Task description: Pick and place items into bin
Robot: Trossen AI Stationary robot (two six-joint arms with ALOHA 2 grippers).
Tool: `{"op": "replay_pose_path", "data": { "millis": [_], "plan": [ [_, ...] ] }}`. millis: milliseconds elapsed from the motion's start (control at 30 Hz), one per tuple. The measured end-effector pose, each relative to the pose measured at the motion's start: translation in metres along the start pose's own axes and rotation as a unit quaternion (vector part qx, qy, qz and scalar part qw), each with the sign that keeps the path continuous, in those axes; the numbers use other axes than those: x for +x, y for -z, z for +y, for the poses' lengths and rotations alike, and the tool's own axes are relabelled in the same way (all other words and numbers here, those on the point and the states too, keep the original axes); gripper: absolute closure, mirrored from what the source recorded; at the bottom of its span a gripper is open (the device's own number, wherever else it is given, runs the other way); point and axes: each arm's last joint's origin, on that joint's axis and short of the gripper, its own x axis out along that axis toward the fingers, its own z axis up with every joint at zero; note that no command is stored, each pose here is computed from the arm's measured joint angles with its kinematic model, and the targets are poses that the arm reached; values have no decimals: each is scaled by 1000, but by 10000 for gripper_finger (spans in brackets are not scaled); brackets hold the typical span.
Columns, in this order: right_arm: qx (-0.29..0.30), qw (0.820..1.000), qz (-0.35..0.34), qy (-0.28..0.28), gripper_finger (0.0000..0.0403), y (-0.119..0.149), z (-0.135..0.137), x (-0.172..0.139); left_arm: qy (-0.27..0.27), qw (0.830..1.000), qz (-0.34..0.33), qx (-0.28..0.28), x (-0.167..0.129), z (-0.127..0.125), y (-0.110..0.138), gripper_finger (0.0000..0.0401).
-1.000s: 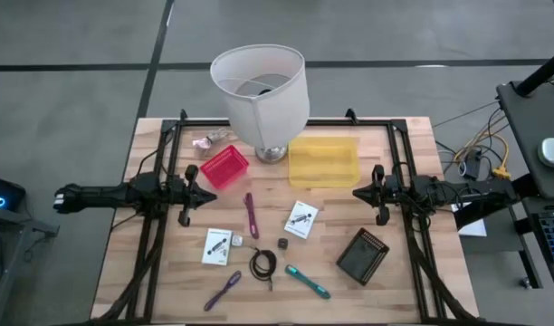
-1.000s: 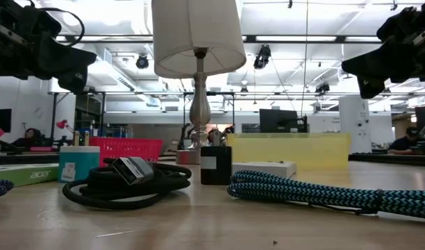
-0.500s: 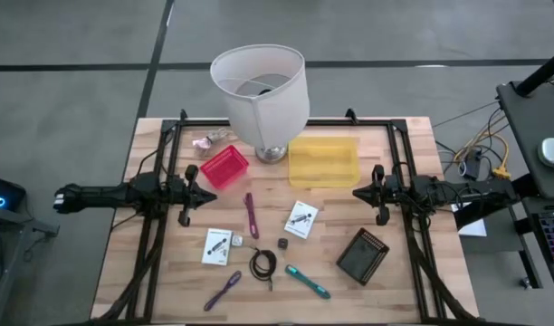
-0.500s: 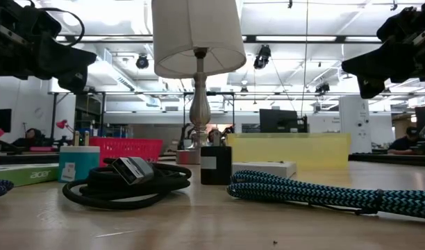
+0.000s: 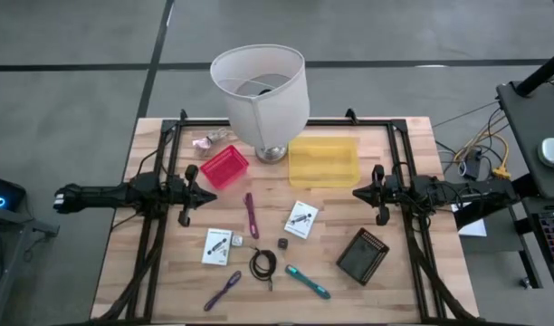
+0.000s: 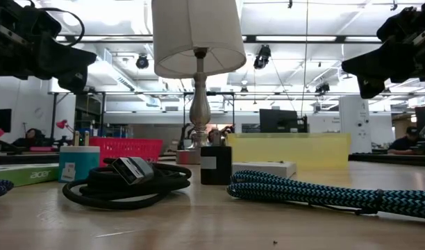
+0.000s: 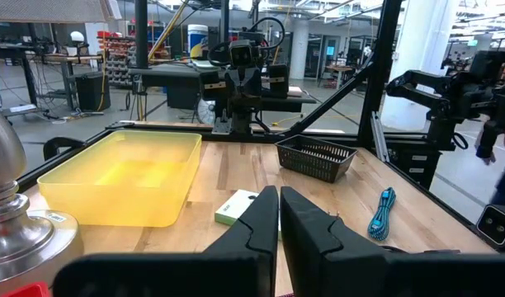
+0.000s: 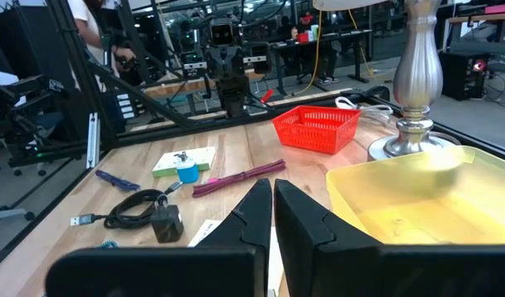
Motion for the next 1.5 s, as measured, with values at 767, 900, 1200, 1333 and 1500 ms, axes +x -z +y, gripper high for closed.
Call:
{"op": "replay_pose_path", "data": {
  "millis": [767, 900, 1200, 1333, 1500],
  "plan": [
    [56, 996, -62, 3, 394, -12, 1, -1, 1, 999, -6, -38, 0, 0, -1, 401],
    [127, 982, -139, -23, 394, -27, 4, -4, 4, 988, -34, -148, 0, 0, -7, 401],
    [223, 939, -251, -74, 394, -49, 6, -13, 26, 963, -93, -253, -2, -1, -19, 401],
    [223, 938, -254, -75, 394, -49, 7, -14, 32, 955, -154, -251, -5, -1, -30, 401],
    [250, 932, -248, -80, 394, -49, 7, -12, 33, 935, -253, -247, -12, -1, -47, 380]
  ]
}}
